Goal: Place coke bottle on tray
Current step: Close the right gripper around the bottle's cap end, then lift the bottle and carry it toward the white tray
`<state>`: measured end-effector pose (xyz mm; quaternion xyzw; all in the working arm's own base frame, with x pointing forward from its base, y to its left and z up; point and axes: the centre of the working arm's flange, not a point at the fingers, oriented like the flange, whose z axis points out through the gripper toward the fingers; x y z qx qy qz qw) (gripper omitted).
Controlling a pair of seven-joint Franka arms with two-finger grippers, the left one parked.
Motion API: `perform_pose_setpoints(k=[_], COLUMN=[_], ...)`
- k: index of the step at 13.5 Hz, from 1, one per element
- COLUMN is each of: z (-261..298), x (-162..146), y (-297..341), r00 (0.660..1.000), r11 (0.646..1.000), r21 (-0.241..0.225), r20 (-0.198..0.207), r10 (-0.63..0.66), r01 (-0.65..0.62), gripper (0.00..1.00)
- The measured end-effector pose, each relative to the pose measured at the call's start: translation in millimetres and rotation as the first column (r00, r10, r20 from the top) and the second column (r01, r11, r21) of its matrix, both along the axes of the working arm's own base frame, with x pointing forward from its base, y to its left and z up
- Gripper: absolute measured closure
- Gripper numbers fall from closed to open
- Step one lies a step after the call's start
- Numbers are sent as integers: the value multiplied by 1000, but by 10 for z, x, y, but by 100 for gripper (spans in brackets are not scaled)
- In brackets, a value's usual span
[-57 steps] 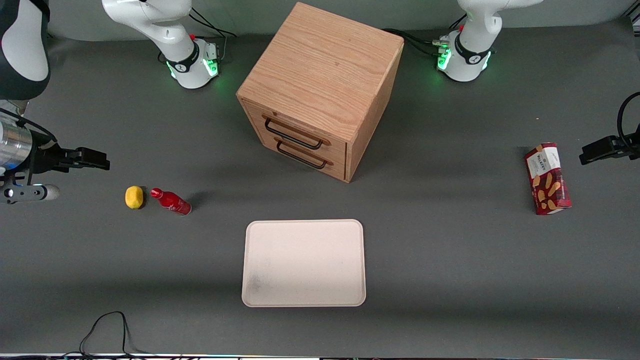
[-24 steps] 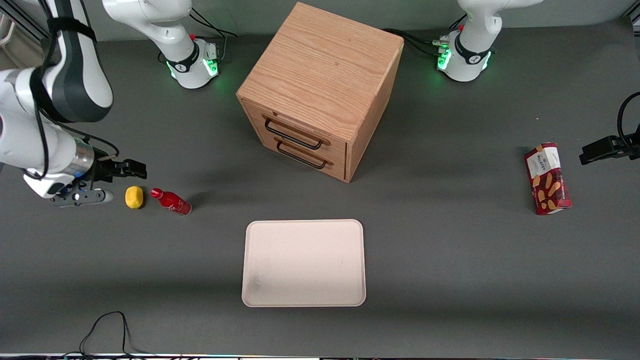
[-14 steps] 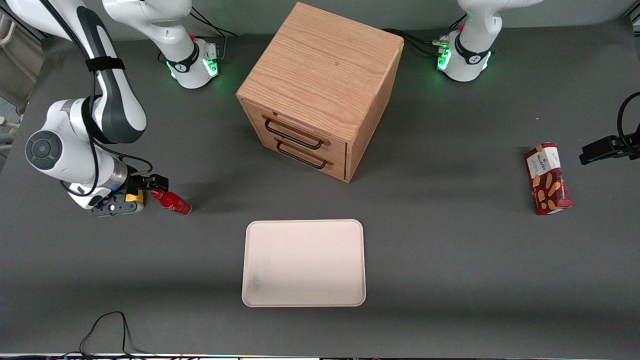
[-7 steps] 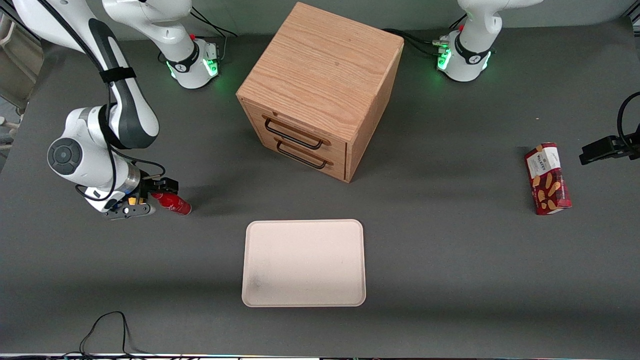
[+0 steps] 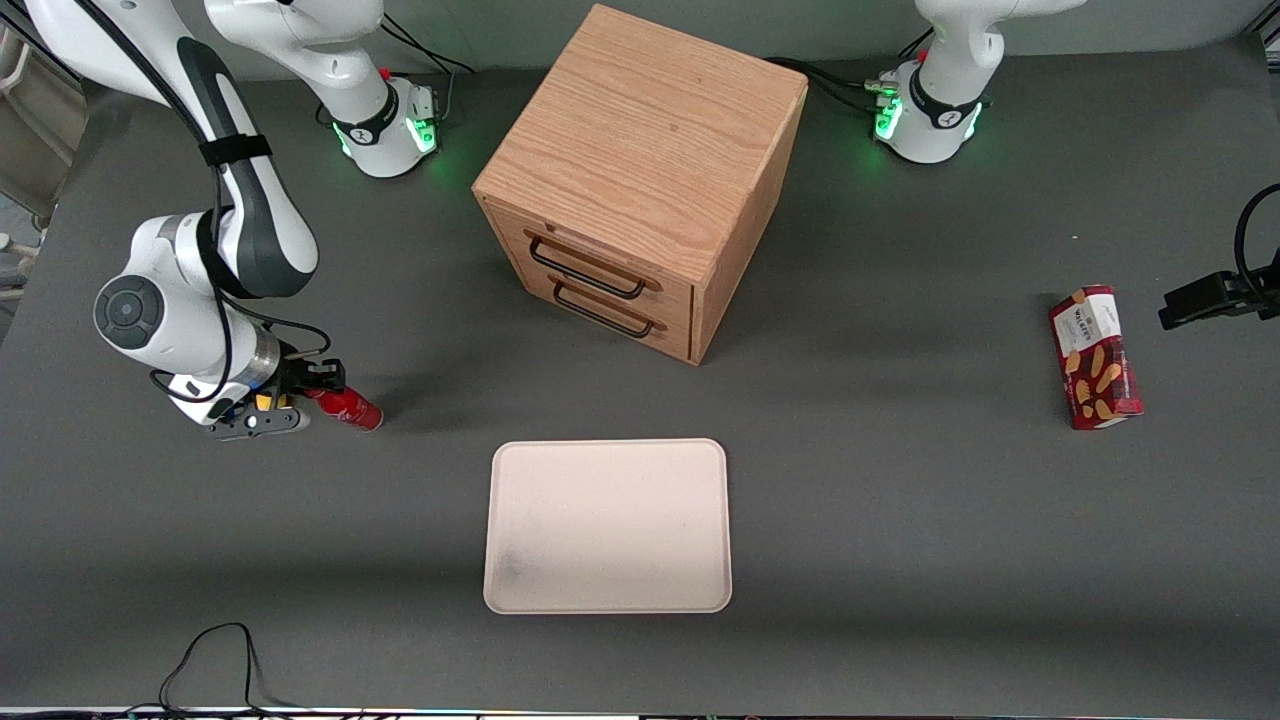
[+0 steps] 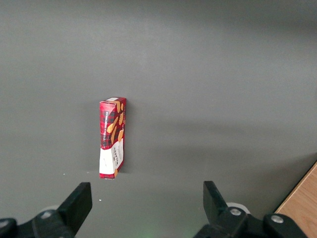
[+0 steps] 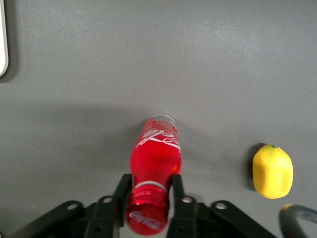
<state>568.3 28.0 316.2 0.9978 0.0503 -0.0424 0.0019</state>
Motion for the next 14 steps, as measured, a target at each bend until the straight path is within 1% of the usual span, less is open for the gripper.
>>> perform_pose_setpoints(k=[1,4,5,7,9,11,12,14], z=[-1,2,10,161,625,1263,1585,2146], x=[0,0,-5,-6,21,13,-4,-44], y=[-2,-2,-3,-4,-16,-31,-36,-47], r00=[1000,1000,1000,998,993,987,985,982], r11=[1000,1000,1000,1000,1000,1000,1000,1000], r21=[0,0,-1,-3,-7,-10,-11,-12], r20=[0,0,-7,-56,-114,-160,-175,-186], r10=[0,0,0,-1,-4,-8,-9,-12], r01=[0,0,0,1,4,6,7,10], gripper=[68,68,68,68,68,68,68,68])
